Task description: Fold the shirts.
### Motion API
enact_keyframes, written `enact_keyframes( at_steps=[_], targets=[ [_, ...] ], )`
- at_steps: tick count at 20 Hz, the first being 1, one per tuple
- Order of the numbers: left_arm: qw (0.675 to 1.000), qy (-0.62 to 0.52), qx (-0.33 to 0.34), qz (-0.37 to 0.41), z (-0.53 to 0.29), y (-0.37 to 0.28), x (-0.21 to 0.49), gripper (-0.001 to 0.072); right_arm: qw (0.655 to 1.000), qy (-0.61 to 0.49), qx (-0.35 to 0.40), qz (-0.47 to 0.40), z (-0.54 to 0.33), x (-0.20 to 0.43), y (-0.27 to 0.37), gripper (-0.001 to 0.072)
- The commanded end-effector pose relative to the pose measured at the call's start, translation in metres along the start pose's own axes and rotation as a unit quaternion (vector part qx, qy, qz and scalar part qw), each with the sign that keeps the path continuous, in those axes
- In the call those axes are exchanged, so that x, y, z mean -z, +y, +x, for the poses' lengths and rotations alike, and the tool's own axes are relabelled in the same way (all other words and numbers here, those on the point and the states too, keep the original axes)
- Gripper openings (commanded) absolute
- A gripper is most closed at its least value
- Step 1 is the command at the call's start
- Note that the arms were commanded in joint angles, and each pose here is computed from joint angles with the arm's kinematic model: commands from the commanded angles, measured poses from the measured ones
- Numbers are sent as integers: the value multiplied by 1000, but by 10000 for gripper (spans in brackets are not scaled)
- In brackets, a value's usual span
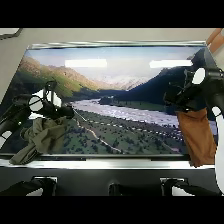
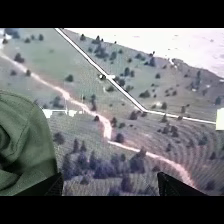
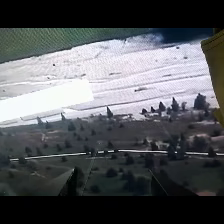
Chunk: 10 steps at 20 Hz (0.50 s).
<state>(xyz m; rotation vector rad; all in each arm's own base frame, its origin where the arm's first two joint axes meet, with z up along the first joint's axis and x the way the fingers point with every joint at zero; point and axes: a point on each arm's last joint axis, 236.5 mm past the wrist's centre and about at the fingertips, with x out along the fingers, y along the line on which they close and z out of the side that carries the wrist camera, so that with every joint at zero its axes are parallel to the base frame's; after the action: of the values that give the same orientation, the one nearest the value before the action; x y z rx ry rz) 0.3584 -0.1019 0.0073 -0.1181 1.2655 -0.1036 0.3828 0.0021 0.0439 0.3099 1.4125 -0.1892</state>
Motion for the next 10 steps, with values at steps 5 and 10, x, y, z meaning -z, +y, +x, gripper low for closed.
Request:
enact_keyframes(
  at_steps=[5,10],
  targets=[
    [1000,-17,4,0,2,-2,-8,719,999,-44,-12,1,-1,-21,6,565],
    [1000,-14,13,-5,3,-6,-8,720,992,-119,-36,1,-7,-56,17,565]
  ],
)
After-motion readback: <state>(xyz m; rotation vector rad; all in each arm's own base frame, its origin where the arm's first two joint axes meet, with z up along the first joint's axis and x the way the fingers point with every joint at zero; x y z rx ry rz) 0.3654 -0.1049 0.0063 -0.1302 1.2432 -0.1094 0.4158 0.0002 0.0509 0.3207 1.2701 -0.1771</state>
